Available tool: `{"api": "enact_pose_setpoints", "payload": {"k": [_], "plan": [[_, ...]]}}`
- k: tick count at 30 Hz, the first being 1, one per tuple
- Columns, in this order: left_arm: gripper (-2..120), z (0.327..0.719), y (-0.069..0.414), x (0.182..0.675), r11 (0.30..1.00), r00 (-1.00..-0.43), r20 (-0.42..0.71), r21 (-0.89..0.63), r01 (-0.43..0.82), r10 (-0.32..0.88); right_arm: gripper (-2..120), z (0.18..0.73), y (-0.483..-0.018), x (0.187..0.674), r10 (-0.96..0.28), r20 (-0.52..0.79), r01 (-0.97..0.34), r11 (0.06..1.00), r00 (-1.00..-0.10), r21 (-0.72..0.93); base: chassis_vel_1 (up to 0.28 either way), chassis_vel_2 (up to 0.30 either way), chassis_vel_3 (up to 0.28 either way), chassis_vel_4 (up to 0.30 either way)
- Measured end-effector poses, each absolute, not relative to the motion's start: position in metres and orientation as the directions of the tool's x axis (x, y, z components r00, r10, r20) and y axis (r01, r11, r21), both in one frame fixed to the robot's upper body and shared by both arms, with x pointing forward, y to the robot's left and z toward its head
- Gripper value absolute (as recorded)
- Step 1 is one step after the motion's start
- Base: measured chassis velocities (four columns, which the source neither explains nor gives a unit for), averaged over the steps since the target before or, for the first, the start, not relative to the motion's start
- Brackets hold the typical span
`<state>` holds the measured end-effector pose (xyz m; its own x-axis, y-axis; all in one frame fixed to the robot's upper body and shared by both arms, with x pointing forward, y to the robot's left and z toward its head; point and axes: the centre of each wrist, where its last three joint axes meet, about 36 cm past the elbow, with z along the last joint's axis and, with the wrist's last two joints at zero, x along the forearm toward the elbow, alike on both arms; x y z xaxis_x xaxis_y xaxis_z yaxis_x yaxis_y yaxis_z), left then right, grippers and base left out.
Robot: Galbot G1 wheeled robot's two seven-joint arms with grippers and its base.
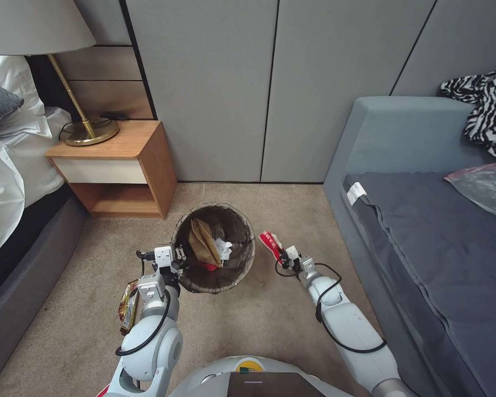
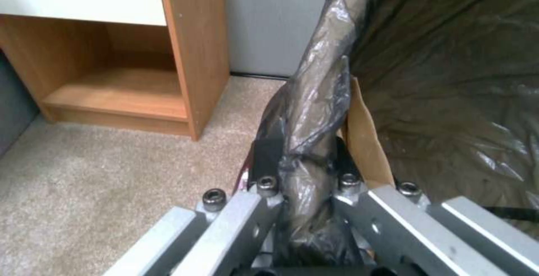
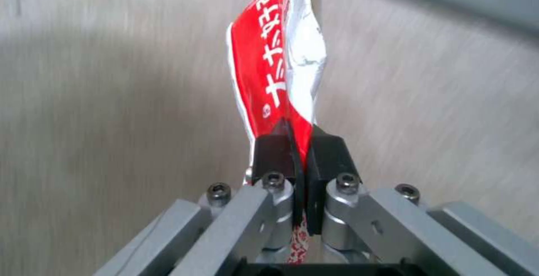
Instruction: Pick up the trash bin, then pick up the garbage from the floor and place it into the trash bin.
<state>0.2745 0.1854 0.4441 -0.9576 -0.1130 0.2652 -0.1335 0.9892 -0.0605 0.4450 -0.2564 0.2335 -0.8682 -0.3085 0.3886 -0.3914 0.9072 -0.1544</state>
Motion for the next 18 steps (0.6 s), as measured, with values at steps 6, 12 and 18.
{"api": "enact_pose_setpoints", "payload": {"k": [6, 12, 18], "plan": [[2, 0.443, 0.185, 0.274, 0.989, -0.957, 0.268, -0.062, -0.132, -0.111, 0, 0.256, -0.248, 0.431, -0.270, 0.222, -0.312, 0.932, -0.937, -0.183, 0.000, 0.000, 0.000, 0.000], [2, 0.443, 0.186, 0.274, 0.989, -0.957, 0.269, -0.060, -0.133, -0.112, 0, 0.281, -0.240, 0.421, -0.273, 0.054, -0.278, 0.948, -0.961, -0.156, 0.000, 0.000, 0.000, 0.000], [2, 0.441, 0.184, 0.276, 0.989, -0.956, 0.274, -0.063, -0.131, -0.109, 0, 0.356, -0.209, 0.396, -0.434, -0.249, -0.418, 0.901, -0.866, -0.117, 0.000, 0.000, 0.000, 0.000]]}}
